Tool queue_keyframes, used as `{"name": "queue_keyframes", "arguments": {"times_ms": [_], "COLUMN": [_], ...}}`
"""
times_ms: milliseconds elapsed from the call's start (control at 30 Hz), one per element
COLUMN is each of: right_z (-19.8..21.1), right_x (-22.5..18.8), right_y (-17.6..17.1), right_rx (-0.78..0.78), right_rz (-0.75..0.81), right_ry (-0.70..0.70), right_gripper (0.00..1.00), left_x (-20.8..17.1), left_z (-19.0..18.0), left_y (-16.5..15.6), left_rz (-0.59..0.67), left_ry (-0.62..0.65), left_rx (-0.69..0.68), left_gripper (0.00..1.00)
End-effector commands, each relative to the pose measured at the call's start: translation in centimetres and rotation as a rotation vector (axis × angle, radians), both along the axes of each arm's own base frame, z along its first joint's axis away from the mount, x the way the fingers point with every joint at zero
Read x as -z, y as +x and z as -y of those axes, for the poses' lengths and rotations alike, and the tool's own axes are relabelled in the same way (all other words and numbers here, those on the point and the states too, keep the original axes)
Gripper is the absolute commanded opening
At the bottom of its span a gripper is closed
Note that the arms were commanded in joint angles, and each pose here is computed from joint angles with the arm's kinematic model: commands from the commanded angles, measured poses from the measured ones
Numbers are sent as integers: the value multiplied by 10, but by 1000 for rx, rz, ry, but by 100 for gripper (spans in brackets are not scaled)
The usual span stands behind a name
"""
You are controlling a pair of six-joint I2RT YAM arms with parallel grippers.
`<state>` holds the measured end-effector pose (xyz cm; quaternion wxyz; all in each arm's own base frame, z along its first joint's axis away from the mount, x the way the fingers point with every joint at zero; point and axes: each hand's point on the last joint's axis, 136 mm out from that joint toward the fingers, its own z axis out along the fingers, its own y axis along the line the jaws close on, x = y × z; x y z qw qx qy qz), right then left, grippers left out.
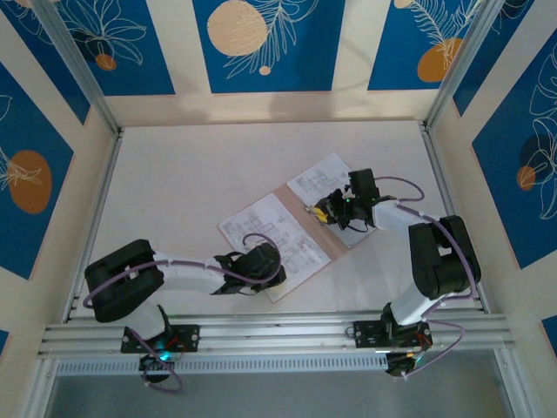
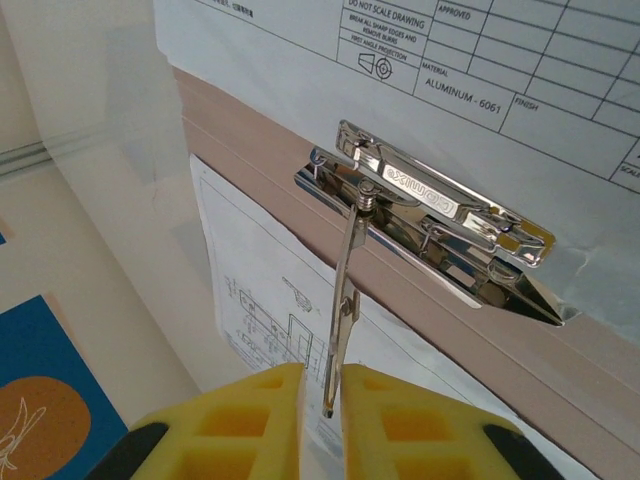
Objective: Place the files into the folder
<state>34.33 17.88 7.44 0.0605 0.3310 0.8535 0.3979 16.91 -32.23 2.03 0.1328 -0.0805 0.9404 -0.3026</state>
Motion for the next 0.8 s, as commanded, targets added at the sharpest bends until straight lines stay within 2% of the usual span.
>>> {"name": "queue_keyframes", "arguments": {"times_ms": [0,500,767], "right_z": [-7,-4,3], "right_x": [-3,3,14], "right_y": [1,-4,-13], "right_rx": [-15,-8,-8], "right_rz": [-12,-25,-50], "right_ry": [26,19,0], "right_gripper": [18,11,0], "left_x": [19,21,24], "left_z": [-16,-15,-19], "left_y": [-8,-8,-9], "left_rz": [-37,-37,-45], "left_ry": [73,74,60], "left_rx": [-13,-20,-59], "left_gripper": [16,15,13]}}
